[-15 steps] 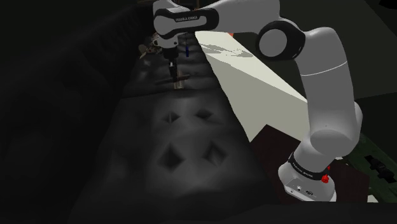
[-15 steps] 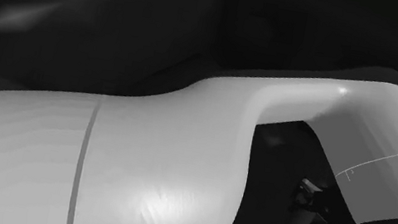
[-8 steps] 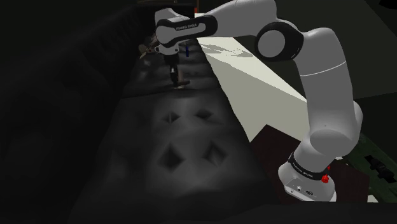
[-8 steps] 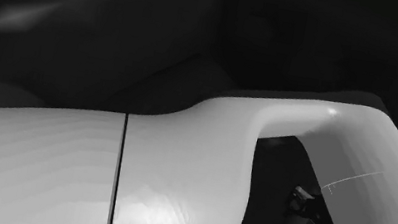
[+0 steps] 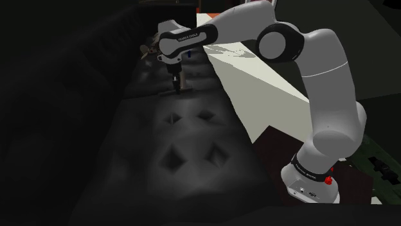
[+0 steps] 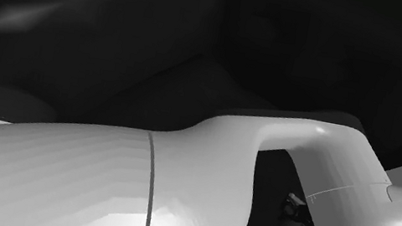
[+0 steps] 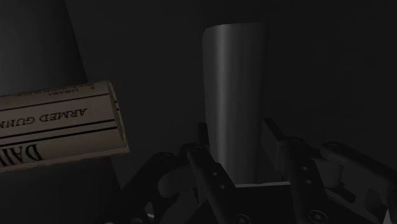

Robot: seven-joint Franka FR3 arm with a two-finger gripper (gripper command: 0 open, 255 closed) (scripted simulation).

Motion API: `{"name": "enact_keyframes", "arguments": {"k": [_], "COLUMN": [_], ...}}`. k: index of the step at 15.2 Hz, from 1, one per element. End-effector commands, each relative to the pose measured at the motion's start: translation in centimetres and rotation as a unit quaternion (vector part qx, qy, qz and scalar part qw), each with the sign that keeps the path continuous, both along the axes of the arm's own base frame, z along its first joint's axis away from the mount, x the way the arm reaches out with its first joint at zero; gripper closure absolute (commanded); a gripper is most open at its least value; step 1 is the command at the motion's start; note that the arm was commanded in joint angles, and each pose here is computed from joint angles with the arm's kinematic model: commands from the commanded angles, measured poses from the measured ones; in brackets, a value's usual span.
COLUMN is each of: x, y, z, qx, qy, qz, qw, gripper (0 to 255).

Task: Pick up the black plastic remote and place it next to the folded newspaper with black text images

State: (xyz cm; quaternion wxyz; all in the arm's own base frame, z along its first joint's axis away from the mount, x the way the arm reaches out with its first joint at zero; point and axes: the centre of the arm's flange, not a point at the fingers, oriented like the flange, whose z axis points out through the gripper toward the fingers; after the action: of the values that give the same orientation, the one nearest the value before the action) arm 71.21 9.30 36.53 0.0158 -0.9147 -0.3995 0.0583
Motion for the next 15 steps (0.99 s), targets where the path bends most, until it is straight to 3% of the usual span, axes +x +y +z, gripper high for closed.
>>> {"name": "enact_keyframes", "arguments": {"k": [1,9,10,15], "x": [0.01,0.01,0.01,0.01], "y": [-0.04,-0.04,-0.04,-0.04], "z": [-1.37,-1.37,-1.38,-1.38], "qx": [0.0,0.0,0.0,0.0], "qy": [0.0,0.0,0.0,0.0], "qz": [0.0,0.0,0.0,0.0], "qw": [1.0,1.0,1.0,1.0], "gripper": [255,255,0,0]}}
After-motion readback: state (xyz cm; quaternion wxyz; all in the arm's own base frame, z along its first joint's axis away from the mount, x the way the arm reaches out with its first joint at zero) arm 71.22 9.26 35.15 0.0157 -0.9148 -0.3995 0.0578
